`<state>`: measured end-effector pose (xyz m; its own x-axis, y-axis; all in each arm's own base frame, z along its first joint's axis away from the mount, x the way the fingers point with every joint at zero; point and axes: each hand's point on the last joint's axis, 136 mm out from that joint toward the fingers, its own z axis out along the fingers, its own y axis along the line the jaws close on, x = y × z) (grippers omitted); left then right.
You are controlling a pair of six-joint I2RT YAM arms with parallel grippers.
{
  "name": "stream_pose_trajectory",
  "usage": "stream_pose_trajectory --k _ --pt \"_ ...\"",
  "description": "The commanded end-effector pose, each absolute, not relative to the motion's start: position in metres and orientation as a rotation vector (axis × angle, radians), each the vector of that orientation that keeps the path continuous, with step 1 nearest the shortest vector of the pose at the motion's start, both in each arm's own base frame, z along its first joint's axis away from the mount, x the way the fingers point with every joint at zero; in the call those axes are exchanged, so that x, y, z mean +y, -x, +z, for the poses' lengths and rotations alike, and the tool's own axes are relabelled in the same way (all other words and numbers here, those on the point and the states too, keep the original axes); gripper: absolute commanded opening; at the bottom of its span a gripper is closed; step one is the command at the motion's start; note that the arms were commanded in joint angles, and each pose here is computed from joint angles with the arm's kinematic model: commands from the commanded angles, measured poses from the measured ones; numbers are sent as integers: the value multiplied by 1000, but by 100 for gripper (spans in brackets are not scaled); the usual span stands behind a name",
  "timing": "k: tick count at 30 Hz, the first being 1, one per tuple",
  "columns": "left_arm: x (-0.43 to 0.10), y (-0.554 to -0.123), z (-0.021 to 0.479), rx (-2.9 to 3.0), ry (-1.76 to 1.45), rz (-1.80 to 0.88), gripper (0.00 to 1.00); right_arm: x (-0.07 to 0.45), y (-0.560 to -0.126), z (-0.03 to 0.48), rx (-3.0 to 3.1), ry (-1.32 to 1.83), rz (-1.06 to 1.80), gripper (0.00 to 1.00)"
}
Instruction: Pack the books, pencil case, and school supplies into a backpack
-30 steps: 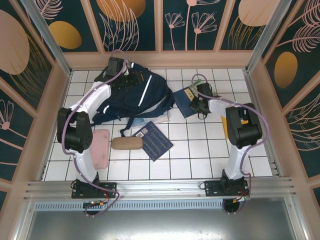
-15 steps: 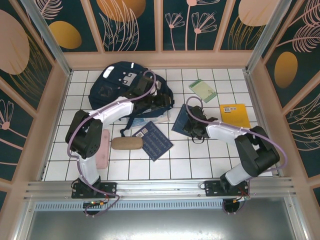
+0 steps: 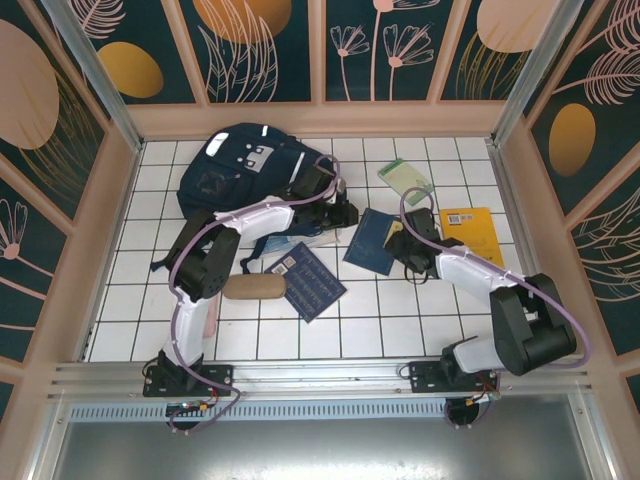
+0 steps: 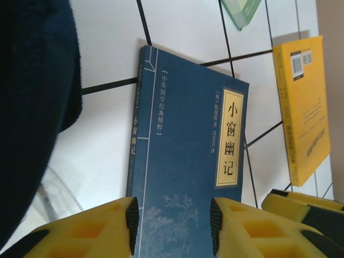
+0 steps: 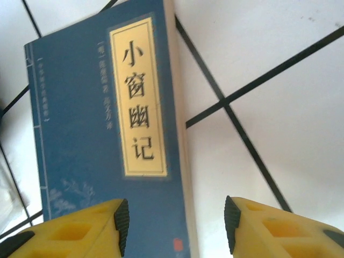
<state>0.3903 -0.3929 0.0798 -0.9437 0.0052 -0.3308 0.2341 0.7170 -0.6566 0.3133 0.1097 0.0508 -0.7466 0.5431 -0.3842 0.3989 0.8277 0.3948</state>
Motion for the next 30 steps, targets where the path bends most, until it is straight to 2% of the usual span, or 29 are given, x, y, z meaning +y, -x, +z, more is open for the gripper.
stream_pose_trajectory --k 1,8,18,23,30 --pt "-401 -392 65 2644 -257 -1014 42 117 -322 45 2540 -596 418 51" --pt "-405 -398 30 2728 -255 -906 42 111 -323 26 2576 -619 359 50" --pt "-394 -378 -9 2832 -292 -703 42 114 -326 11 2606 -603 359 48" --pt "-419 -353 -3 2842 -319 -977 41 126 -325 7 2618 -580 445 42" --pt "-456 -329 66 2649 -329 -1557 40 131 -330 14 2590 -575 506 42"
